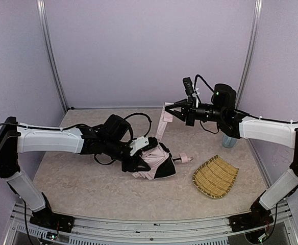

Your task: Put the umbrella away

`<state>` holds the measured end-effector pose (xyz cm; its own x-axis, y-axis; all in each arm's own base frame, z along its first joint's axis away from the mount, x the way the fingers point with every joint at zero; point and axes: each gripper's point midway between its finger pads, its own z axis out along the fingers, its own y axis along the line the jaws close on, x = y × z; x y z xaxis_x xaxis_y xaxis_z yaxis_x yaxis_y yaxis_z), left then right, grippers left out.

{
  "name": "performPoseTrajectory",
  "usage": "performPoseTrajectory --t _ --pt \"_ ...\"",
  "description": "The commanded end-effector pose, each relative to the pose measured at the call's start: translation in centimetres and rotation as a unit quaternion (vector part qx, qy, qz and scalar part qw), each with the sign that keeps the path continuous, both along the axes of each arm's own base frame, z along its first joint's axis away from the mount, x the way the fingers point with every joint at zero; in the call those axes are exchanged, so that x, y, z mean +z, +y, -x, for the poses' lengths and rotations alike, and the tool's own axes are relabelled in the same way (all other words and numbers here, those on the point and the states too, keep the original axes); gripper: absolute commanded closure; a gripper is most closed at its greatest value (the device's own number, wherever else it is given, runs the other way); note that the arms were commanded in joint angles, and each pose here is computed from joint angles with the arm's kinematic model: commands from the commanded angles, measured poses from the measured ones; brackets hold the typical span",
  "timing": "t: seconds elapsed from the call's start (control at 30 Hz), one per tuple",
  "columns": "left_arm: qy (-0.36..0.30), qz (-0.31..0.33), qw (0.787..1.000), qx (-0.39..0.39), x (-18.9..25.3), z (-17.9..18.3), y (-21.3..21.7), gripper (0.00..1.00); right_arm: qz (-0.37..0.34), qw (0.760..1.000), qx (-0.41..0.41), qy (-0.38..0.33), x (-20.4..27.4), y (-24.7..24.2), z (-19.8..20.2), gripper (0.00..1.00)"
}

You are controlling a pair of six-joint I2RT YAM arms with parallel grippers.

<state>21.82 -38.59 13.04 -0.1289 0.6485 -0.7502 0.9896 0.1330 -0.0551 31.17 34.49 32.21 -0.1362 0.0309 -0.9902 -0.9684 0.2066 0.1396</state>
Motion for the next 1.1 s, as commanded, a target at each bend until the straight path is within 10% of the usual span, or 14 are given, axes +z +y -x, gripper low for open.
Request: performPoseTrajectory --t 0.0,0.43,0.67,1.07 --pt "-0.023 0.030 0.997 -0.063 1.4 2.7 0.4 1.00 -0.001 0.998 -0.055 -0.038 2.7 -1.3 -2.0 1.00" --pt "-0.187 0.113 0.957 -0.193 7.0 9.3 1.1 1.00 0.022 0.996 -0.015 -0.083 3.5 -1.0 -0.5 1.00" --pt "-0.219 0.149 0.961 -0.086 11.9 6.3 1.5 1.00 0.076 0.997 -0.015 -0.010 -2.7 -0.2 -2.1 1.00" --pt "-0.101 0.047 0.993 -0.040 10.7 3.5 2.3 1.00 0.103 0.988 0.014 0.114 -11.4 -3.1 1.2 0.51"
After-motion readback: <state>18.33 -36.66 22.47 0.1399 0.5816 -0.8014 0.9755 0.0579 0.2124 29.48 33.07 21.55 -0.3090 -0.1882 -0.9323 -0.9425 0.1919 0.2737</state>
